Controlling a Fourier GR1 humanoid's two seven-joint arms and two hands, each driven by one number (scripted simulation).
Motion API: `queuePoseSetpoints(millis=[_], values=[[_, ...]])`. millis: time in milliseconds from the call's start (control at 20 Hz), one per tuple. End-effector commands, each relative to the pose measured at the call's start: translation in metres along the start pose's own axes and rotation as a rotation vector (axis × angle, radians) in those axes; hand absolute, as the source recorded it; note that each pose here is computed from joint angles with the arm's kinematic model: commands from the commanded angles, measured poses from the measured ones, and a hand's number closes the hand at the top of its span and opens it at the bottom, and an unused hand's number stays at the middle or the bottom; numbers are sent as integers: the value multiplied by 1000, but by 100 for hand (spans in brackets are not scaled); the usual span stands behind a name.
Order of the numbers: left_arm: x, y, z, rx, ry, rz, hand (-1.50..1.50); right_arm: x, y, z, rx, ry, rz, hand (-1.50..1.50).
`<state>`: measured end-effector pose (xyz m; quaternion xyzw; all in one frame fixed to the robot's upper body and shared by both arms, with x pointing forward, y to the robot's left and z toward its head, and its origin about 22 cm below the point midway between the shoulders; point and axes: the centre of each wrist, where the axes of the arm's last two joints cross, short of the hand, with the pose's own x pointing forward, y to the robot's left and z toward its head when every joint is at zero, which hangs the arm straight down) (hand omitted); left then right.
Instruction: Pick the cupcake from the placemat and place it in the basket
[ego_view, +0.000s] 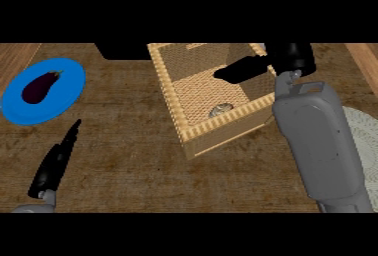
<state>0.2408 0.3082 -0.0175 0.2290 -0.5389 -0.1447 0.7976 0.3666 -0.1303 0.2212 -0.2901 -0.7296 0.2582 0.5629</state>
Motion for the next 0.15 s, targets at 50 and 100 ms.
queuePoseSetpoints(millis=[50,100], values=[[6,4,1,-1,12,11,0,-25,-42,-12,-104,148,-117,-150],[7,14,-1,-1,10,8,0,-57,-57,-14,-137,178,-123,-150]])
